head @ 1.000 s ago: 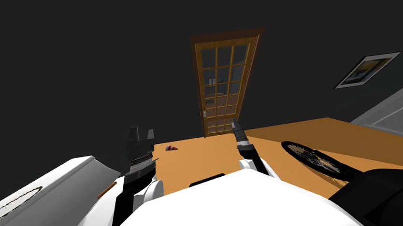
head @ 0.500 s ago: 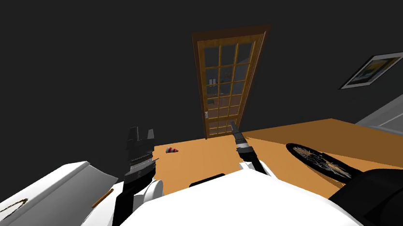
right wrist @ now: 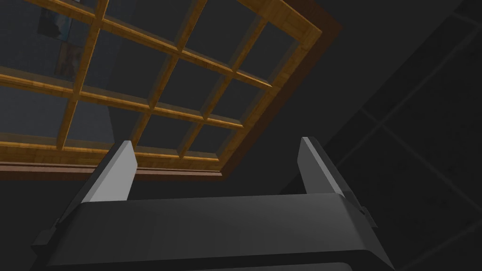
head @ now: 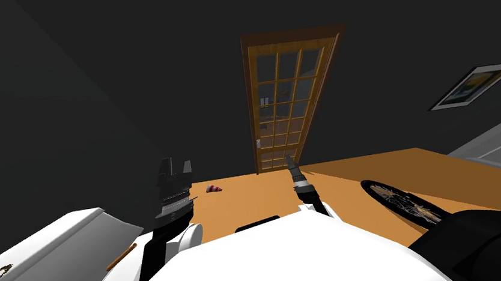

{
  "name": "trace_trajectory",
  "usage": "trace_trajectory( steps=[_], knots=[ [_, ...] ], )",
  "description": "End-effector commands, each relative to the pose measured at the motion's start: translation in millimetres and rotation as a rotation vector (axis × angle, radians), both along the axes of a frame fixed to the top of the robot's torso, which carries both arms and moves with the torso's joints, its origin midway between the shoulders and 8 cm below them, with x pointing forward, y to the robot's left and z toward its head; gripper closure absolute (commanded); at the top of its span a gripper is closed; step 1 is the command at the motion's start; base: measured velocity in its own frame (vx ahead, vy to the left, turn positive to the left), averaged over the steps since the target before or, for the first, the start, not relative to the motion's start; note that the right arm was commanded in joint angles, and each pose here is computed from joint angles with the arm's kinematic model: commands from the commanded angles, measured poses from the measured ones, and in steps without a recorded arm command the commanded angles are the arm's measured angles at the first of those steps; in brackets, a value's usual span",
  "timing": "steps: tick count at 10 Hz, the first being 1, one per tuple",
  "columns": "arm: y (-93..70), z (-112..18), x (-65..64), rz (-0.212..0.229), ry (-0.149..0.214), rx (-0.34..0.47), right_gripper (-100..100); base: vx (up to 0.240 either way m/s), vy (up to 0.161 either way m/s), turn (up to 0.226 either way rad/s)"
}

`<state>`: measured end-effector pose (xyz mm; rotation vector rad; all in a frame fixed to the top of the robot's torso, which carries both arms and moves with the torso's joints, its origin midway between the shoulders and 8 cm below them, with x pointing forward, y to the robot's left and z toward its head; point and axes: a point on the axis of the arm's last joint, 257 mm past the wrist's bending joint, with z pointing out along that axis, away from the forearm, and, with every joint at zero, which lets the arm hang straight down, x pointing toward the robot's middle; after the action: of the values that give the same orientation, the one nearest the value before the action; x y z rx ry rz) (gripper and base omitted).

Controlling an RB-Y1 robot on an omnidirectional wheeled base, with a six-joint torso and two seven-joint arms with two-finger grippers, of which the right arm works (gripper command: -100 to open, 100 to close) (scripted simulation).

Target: Pull the door open

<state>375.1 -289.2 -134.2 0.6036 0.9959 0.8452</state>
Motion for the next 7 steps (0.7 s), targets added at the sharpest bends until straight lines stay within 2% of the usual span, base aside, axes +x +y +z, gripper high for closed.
trace_trajectory(
  steps=[1, 7],
  knots=[
    [0.8, -7.8, 0.1, -0.010, 0.014, -0.031, -100, 0.088, 0.045, -0.001],
    [3.5, -39.4, -3.1, -0.042, 0.070, -0.144, -100, 0.101, 0.042, -0.005]
  ],
)
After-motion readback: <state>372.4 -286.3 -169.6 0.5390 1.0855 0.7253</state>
